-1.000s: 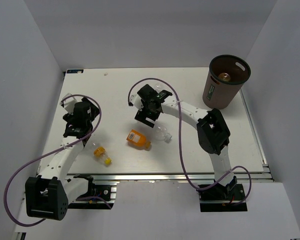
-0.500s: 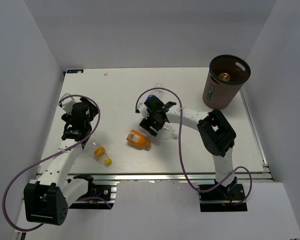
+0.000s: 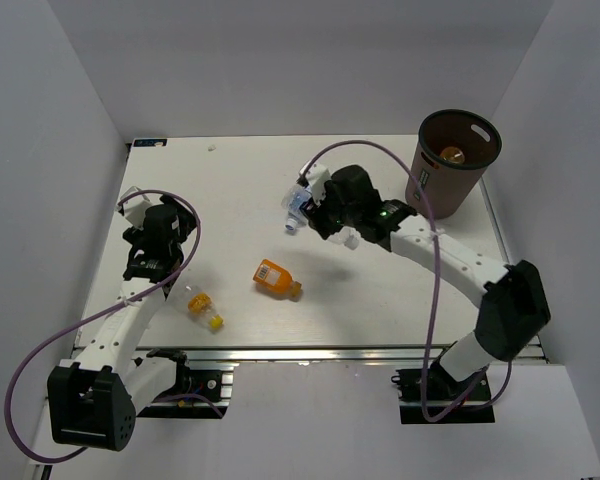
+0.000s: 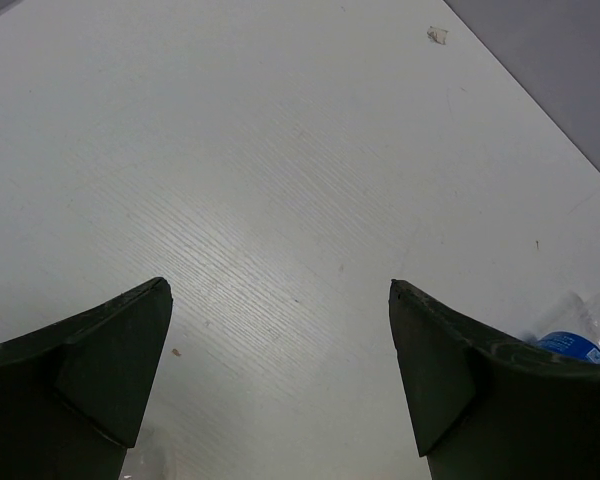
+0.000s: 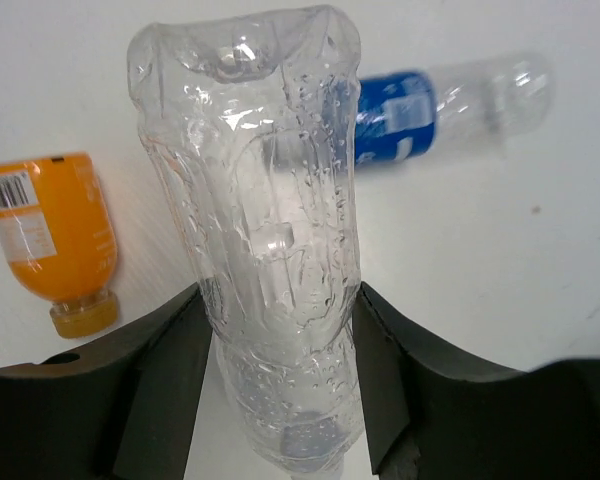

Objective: Put the plastic bottles in the bin

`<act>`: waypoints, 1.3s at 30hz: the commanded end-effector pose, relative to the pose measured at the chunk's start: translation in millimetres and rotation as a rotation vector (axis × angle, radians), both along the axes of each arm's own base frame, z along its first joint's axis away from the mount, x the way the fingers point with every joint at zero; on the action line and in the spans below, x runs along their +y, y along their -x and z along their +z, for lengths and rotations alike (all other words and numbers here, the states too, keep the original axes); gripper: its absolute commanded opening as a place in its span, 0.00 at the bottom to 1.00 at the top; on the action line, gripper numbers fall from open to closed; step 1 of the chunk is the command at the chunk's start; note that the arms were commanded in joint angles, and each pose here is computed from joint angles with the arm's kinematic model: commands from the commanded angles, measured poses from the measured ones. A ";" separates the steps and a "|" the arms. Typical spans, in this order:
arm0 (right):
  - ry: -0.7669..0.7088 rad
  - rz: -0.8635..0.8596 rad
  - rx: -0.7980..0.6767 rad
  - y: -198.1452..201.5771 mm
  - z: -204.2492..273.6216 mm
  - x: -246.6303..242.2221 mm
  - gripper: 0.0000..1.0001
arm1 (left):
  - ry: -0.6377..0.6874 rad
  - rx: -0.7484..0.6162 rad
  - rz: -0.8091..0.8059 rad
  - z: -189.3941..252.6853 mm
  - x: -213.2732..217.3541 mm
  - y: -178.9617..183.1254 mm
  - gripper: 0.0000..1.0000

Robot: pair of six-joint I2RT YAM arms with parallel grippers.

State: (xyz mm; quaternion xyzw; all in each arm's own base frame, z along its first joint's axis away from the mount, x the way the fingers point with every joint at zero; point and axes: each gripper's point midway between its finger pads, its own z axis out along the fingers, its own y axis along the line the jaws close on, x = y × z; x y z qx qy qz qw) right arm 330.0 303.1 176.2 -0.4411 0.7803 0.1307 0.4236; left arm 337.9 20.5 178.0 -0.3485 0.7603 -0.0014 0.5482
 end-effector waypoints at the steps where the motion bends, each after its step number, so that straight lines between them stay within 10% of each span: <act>1: -0.117 0.026 -0.120 -4.5 52.3 -0.9 0.31 | -0.006 -0.009 0.020 4.3 4.2 2.1 0.98; 18: -0.559 -0.845 -0.834 -109.0 272.9 -265.0 0.17 | 0.002 -0.022 0.029 5.8 4.7 1.8 0.98; 30: -0.655 -0.950 -0.720 -151.5 231.2 -332.9 0.21 | 0.010 -0.022 0.004 2.2 0.2 0.2 0.98; 33: -0.662 -0.918 -0.652 -160.2 207.7 -328.6 0.33 | 0.032 -0.037 -0.016 1.0 -4.5 -0.3 0.98; 36: -0.629 -0.882 -0.616 -164.7 193.3 -322.8 0.65 | 0.066 -0.032 -0.031 -1.3 -10.2 -0.1 0.98; 37: -0.620 -0.876 -0.599 -164.2 189.0 -320.5 0.89 | 0.079 -0.039 -0.018 2.4 -9.8 -0.9 0.98; 39: -0.616 -0.855 -0.581 -159.5 189.1 -316.1 0.89 | 0.087 -0.019 -0.014 1.5 -10.1 1.9 0.98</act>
